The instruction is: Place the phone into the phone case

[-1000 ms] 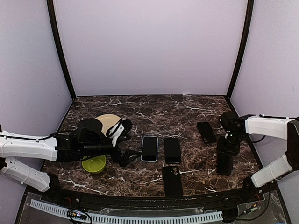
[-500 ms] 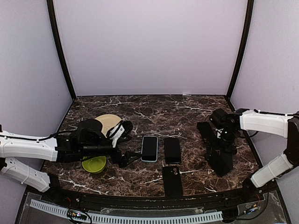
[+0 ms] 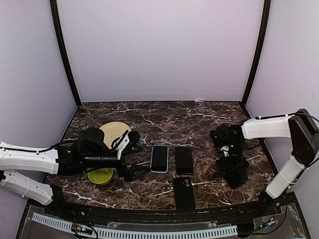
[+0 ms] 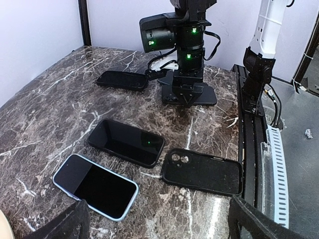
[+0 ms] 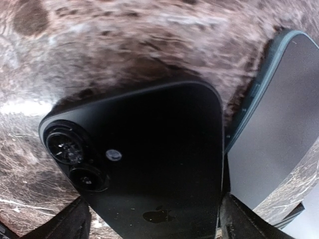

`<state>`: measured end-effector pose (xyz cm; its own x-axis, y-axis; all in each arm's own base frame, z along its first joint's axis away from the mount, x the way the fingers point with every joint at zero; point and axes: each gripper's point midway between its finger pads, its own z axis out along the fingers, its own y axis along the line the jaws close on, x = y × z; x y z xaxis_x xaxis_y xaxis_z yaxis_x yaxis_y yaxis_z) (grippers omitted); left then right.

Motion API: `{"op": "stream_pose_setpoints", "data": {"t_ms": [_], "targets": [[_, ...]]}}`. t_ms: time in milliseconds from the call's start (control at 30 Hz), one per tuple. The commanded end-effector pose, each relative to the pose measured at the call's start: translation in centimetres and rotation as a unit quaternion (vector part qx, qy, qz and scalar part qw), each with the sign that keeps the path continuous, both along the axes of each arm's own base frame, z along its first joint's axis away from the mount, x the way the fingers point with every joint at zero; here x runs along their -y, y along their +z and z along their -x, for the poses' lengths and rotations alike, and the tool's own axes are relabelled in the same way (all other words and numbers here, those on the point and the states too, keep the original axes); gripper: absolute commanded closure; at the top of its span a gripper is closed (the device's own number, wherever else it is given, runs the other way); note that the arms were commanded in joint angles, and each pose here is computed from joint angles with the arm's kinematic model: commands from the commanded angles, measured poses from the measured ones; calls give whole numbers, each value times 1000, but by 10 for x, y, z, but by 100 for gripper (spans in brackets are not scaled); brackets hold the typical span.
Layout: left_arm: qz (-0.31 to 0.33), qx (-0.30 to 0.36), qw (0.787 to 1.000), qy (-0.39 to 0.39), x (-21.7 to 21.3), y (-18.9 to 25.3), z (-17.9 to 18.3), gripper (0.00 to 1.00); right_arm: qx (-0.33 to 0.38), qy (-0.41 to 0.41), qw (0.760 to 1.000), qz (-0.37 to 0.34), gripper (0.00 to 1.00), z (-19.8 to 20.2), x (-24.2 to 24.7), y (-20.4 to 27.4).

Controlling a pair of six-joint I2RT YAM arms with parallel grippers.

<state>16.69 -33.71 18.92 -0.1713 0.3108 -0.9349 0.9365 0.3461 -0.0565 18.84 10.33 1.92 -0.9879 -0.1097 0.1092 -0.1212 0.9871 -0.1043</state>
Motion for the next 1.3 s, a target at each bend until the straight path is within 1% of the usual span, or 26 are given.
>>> {"op": "stream_pose_setpoints", "data": {"t_ms": [0,200,333,400,467,533,600,700,767,867,933,967,1033,1067,1100,1133,1167,1200,1233,1267], "targets": [[10,15,1000,-10,1,8,2,1,-10,37,999,12,18,-3,-12,-18],[6,15,1000,-11,1,8,2,1,-2,84,996,5,42,-9,-38,-19],[-1,15,1000,-8,1,5,1,1,16,99,995,0,53,-12,-51,-13],[-5,13,1000,-9,2,4,0,1,27,110,993,-19,56,-12,-62,-10],[-8,11,1000,-9,3,3,0,1,43,118,990,-62,58,-14,-79,-3],[-11,10,1000,-7,3,2,-1,1,62,125,982,-125,59,-15,-98,7],[-13,7,1000,-7,4,0,-2,1,84,139,968,-191,60,-17,-120,19],[-14,1,1000,-11,8,-4,-2,1,104,165,946,-259,62,-16,-139,32],[-19,6,1000,-15,11,-7,-3,1,111,191,934,-280,62,-13,-145,36],[-23,18,999,-27,17,-10,-8,1,95,220,932,-271,63,-7,-141,27],[-21,21,999,-40,25,-10,-12,1,86,238,921,-295,63,-1,-149,29],[-20,34,998,-49,31,-12,-15,1,88,249,913,-310,63,0,-153,32],[-21,82,993,-86,40,-16,-14,1,98,271,895,-341,64,3,-163,43],[-27,134,983,-124,44,-17,-9,2,98,285,884,-359,63,6,-169,50],[-26,169,974,-152,48,-21,-5,1,99,299,872,-375,63,9,-175,59],[-42,242,952,-181,50,-23,-5,1,101,316,860,-387,63,12,-180,67],[-44,275,940,-199,54,-28,-6,1,103,340,845,-399,64,16,-186,75],[-59,318,922,-214,58,-32,-14,1,100,357,836,-404,64,22,-189,81],[-60,326,916,-226,60,-32,-17,1,101,380,822,-411,64,27,-195,89],[-73,331,910,-238,63,-30,-26,1,93,402,812,-413,64,35,-197,94]]}}
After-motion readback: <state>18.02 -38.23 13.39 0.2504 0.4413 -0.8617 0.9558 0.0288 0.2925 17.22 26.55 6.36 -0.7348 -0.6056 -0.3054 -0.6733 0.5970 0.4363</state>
